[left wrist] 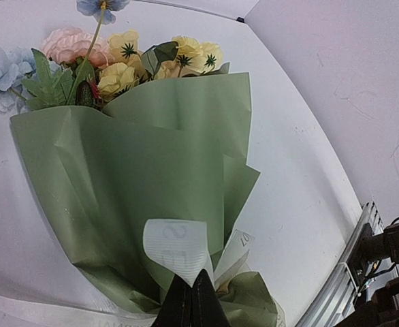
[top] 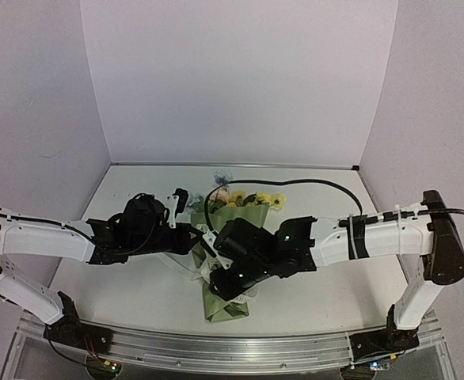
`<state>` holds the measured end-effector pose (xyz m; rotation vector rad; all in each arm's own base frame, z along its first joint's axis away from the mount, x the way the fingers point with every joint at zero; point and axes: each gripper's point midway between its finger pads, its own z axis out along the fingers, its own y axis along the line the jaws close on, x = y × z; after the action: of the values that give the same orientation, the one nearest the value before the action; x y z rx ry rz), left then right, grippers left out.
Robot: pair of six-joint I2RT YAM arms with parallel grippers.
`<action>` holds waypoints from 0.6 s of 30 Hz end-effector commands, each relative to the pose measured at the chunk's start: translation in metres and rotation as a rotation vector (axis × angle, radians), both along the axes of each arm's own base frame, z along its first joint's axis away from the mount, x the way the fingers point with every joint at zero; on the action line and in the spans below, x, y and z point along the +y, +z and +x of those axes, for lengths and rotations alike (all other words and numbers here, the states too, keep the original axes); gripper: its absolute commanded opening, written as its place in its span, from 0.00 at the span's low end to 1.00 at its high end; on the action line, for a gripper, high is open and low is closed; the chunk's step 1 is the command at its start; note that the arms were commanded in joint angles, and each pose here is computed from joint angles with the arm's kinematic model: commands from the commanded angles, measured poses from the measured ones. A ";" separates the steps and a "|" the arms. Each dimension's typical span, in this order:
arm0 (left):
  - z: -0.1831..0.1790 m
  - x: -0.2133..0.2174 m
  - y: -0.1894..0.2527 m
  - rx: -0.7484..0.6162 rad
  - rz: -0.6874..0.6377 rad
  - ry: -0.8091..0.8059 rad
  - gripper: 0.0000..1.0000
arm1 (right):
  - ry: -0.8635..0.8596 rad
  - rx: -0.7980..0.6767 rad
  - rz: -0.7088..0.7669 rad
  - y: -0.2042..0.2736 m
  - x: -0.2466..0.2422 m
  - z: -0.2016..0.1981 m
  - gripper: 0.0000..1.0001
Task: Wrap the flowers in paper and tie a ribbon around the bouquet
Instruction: Cross the half-tied ribbon over the folded bouquet.
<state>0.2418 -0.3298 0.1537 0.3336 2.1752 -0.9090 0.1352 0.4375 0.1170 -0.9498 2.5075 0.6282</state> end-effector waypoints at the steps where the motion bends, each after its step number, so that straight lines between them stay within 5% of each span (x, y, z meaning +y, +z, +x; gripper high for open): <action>1: 0.003 -0.002 0.020 -0.033 -0.040 -0.006 0.00 | -0.003 -0.055 -0.044 -0.010 0.001 0.007 0.38; 7: 0.004 0.001 0.020 -0.033 -0.042 -0.002 0.00 | -0.005 -0.077 -0.068 -0.014 0.006 0.013 0.29; 14: 0.006 0.005 0.019 -0.032 -0.036 0.009 0.00 | -0.062 -0.108 -0.082 -0.011 -0.008 0.020 0.02; 18: 0.008 0.012 0.016 -0.028 -0.029 0.023 0.00 | -0.091 -0.097 -0.057 0.000 -0.020 0.017 0.00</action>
<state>0.2475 -0.3249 0.1568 0.3137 2.1692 -0.9087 0.1499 0.4289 0.0887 -0.9380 2.5160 0.4483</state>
